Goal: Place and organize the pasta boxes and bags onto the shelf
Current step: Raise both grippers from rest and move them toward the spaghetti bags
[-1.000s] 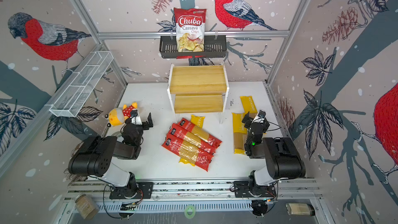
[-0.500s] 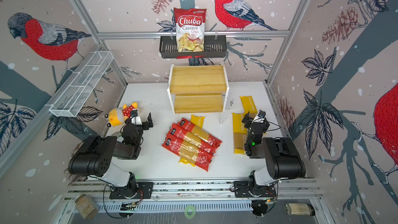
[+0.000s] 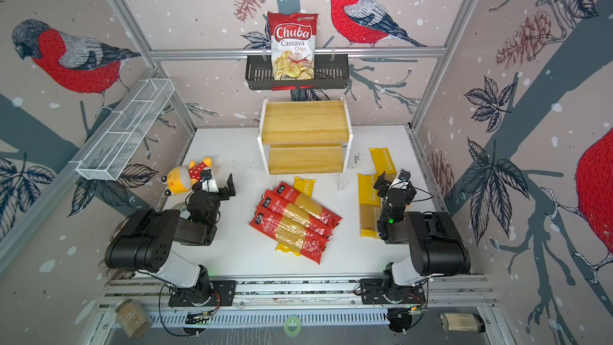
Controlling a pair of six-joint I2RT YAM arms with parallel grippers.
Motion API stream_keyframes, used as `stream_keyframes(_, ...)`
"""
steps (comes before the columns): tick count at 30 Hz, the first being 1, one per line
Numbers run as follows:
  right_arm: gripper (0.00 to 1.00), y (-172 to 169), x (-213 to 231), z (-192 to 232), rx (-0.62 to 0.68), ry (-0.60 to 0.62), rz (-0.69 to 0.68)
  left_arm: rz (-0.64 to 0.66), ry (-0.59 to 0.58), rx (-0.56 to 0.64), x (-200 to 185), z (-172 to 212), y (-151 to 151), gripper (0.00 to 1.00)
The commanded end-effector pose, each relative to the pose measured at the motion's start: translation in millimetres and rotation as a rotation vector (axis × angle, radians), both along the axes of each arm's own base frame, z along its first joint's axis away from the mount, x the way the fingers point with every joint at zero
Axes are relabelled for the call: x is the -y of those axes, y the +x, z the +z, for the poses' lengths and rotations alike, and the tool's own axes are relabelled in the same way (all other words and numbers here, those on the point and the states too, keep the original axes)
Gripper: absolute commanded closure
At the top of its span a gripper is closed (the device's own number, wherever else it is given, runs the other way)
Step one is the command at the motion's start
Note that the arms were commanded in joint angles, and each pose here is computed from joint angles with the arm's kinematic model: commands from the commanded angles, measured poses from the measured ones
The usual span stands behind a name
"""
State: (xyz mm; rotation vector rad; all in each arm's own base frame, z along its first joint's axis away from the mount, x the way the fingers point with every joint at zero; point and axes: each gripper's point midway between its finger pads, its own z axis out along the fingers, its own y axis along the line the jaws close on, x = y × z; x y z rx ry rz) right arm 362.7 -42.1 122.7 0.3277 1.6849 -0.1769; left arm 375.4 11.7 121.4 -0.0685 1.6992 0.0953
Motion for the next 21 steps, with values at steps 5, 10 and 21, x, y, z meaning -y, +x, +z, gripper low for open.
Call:
stream_keyframes(5, 0.00, -6, -6, 27, 0.015, -0.019, -0.001, 0.118, 0.016, 0.063, -10, 32, -8, 0.01)
stream_keyframes(10, 0.00, -18, -23, 40, -0.013, -0.070, -0.035, 0.133, 0.032, 0.059, 0, 56, -11, 0.01)
stream_keyframes(21, 0.07, -17, -50, 56, -0.152, 0.505, 0.100, 0.445, -0.459, -0.043, -24, 72, -45, 0.01)
